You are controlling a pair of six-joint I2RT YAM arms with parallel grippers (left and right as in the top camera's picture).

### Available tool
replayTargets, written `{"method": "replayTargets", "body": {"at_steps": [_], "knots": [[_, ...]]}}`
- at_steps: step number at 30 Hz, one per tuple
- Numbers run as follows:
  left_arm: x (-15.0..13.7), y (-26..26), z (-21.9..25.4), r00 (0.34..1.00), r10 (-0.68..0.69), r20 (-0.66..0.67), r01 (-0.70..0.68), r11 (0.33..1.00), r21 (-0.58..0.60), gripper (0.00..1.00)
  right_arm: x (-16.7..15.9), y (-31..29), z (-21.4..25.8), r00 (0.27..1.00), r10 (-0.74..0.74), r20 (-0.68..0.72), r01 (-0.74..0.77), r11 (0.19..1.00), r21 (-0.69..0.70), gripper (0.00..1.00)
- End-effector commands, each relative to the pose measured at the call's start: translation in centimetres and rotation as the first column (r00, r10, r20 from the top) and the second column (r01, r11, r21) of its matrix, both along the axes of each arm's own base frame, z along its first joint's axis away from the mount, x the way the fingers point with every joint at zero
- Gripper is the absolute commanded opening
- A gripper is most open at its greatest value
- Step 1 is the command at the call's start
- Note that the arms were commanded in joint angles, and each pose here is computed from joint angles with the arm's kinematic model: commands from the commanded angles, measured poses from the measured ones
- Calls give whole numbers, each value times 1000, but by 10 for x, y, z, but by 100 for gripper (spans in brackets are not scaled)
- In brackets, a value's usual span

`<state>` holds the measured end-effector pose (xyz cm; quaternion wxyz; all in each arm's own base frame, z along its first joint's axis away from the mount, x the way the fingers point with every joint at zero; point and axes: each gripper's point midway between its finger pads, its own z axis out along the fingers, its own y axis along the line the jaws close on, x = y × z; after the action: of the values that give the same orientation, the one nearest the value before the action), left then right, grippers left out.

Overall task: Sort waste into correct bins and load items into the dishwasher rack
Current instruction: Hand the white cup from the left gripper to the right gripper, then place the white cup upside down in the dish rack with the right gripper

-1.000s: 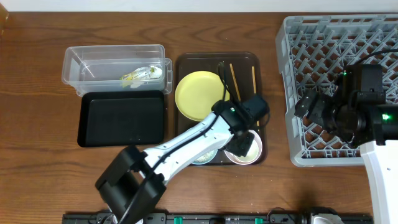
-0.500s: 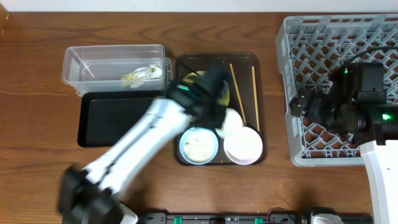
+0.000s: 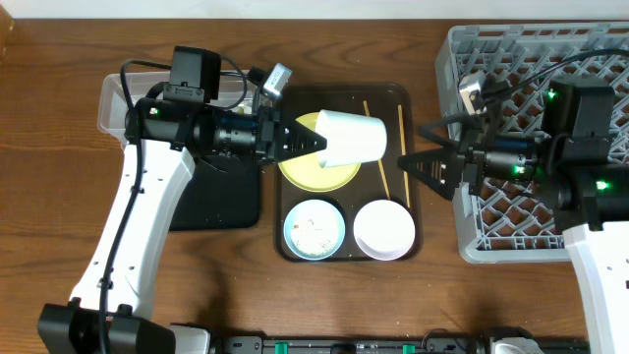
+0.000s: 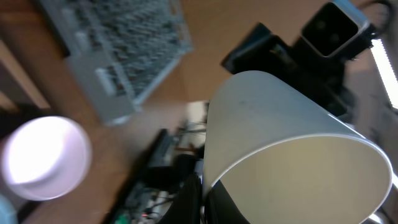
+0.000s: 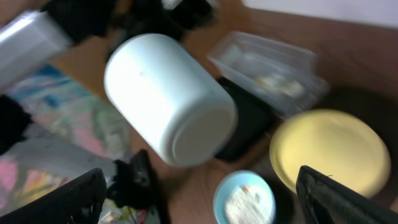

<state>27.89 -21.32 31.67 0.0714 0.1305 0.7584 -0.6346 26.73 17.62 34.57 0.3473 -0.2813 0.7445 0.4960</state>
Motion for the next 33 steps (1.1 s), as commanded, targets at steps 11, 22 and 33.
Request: {"method": "replayTargets", "body": {"at_steps": [11,22,33], "knots": [[-15,-4,25,997,-82,12,83,987,-138,6,-19,66,24,976,176,126,-181,983,29,94],[-15,-4,25,997,-82,8,83,987,-138,15,-16,68,22,978,169,122,-173,985,21,66],[-13,-4,21,997,-71,11,72,991,-116,59,28,-34,-16,942,-322,-98,306,941,-145,62]]}}
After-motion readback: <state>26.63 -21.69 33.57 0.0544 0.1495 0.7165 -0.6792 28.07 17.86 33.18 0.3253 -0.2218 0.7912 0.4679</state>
